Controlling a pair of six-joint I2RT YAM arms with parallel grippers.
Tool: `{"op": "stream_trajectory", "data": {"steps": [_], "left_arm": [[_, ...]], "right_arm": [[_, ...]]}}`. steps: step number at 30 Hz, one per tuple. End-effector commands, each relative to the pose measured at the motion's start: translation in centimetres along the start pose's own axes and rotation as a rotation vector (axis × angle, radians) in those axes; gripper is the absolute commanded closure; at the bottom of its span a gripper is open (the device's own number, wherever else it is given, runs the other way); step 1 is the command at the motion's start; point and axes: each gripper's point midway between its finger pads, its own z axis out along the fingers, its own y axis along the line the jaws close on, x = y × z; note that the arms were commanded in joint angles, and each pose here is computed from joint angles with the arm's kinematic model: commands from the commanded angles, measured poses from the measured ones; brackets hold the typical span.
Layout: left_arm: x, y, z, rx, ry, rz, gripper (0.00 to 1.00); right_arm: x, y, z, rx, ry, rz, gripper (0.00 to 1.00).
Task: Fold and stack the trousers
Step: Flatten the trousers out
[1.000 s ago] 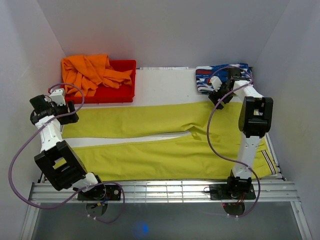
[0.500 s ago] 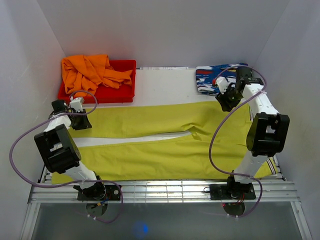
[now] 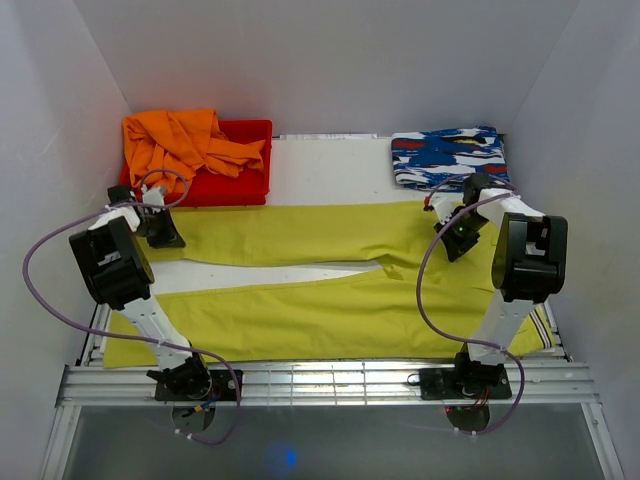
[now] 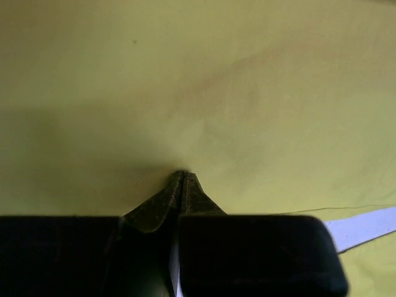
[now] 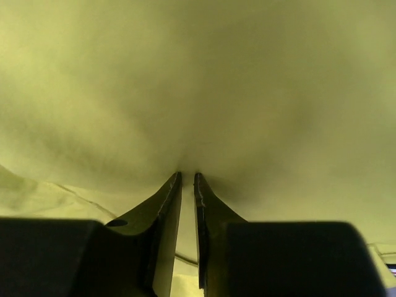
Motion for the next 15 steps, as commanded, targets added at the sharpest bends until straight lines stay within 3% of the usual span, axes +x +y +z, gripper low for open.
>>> {"op": "stream_trajectory", "data": {"steps": [1,2,5,8,11,15], "left_arm": [[-1.6,-0.3,-1.9,-0.024,-0.008,0.051,0.84],[-2.1,-0.7,-2.9,-0.021,-0.025,0.100,0.62],[-3.5,-3.0,-7.9,-0.037,-0.104,0.203,0.41],[-3.5,-4.9,-12.6,-0.075,-0.160,0.300,0.02],[-1.0,-5.2,-14.9,-0.134,-0.134,0.378,0.02],[6.6,-5.1,-14.7,-0.105,0.045,0.466,0.05]], "right_arm": [[-1.4,-3.9,0.4,0.101,-0.038,0.020,0.79],[-2.4,-3.6,-0.9,0.094,-0.079,0.008,0.75],[-5.2,-2.3,-5.2,0.063,-0.198,-0.042,0.70],[-6.4,-0.4,-9.0,0.052,-0.285,-0.128,0.66],[-4.2,2.2,-9.4,0.003,-0.251,-0.170,0.64],[0.2,4.4,-7.5,-0.060,-0.116,-0.209,0.67]]}}
